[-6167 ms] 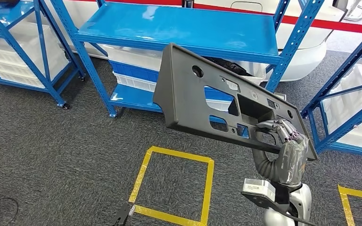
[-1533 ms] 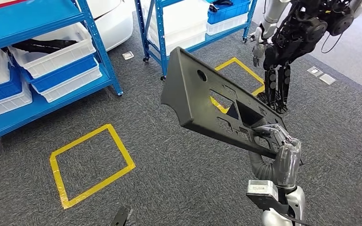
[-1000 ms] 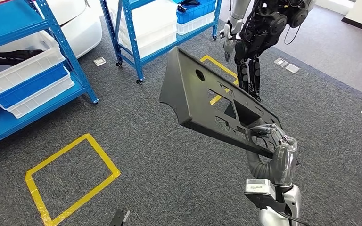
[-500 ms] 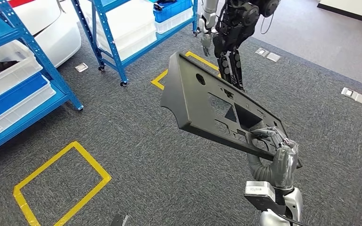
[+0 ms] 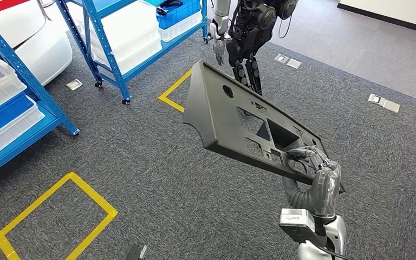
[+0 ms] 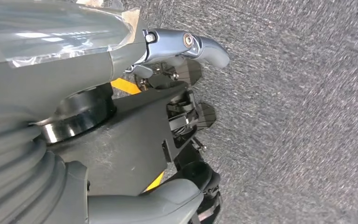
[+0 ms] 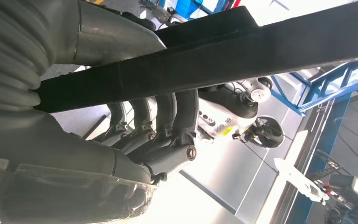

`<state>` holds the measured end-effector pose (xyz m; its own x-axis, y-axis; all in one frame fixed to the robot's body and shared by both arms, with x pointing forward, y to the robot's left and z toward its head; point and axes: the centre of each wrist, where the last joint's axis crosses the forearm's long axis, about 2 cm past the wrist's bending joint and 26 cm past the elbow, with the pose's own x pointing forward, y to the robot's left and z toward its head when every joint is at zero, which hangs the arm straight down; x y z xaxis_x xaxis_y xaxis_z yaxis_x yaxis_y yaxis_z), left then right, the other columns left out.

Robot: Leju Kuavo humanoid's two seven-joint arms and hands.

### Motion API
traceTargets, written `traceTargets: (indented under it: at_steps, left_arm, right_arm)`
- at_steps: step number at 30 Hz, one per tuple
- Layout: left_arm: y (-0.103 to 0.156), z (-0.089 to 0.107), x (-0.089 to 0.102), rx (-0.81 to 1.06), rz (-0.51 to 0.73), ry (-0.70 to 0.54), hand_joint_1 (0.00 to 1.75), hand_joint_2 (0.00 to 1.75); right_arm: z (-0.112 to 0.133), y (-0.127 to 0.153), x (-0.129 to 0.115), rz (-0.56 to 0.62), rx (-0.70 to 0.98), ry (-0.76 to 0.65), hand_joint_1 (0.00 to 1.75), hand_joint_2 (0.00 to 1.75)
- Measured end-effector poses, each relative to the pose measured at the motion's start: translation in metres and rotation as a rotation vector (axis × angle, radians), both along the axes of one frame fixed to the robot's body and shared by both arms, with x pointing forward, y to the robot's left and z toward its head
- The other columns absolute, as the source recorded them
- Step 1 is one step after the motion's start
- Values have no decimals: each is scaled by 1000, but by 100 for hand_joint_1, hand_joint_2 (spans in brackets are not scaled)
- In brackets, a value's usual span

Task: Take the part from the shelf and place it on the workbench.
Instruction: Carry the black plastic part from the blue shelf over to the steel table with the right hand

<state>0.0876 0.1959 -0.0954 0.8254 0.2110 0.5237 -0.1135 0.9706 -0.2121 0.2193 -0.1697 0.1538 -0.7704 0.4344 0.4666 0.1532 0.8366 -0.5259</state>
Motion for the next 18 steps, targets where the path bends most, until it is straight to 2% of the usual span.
traceTargets:
  at_steps: [18]
  left_arm:
    - [-2, 2, 5, -24, -6, 1, 0, 175]
  right_arm:
    - [2, 1, 4, 27, 14, 15, 175, 175]
